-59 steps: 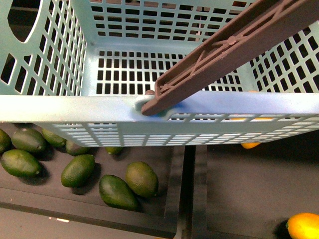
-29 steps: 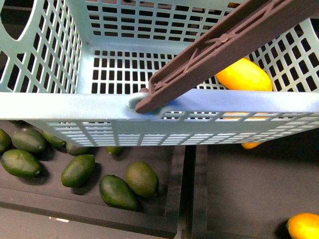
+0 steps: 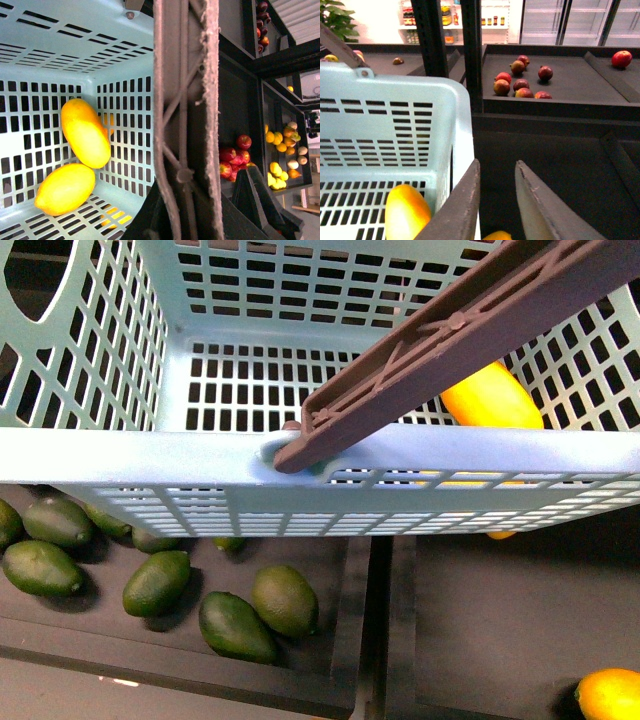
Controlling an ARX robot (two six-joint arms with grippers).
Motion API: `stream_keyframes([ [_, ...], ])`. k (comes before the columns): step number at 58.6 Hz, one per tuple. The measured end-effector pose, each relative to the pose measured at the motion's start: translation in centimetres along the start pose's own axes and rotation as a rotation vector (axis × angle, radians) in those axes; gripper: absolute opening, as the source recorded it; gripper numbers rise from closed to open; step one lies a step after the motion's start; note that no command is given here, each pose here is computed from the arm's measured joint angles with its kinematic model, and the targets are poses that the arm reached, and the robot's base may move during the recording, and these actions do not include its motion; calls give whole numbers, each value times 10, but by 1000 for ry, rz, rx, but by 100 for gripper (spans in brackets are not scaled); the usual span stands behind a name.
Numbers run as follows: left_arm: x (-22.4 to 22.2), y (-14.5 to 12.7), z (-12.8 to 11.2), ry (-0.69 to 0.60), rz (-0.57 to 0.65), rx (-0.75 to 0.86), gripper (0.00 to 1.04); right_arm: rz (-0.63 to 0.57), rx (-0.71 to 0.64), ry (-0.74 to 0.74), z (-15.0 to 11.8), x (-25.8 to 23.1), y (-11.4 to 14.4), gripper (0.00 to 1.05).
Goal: Pick lemon and mango into basket
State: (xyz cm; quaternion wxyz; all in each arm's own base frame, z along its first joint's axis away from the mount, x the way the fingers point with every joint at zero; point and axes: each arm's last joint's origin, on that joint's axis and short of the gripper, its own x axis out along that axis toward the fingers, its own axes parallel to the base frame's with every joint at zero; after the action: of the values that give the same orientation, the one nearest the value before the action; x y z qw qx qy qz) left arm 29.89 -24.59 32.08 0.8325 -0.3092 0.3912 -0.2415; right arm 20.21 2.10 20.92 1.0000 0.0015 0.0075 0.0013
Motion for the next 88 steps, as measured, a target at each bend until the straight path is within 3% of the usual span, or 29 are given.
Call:
stream_keyframes([
  [7, 0, 0, 0, 0, 0, 0, 5, 5, -3, -5, -9, -14, -5, 2],
  [22, 0, 0, 0, 2, -2, 0, 5, -4, 0, -5, -24, -39, -20, 2],
  [52, 0, 0, 0, 1, -1, 0, 5, -1, 0, -19, -41, -67, -21, 2],
  [88, 0, 0, 0, 1, -1, 0, 5, 0, 0, -34, -38, -86, -20, 2],
])
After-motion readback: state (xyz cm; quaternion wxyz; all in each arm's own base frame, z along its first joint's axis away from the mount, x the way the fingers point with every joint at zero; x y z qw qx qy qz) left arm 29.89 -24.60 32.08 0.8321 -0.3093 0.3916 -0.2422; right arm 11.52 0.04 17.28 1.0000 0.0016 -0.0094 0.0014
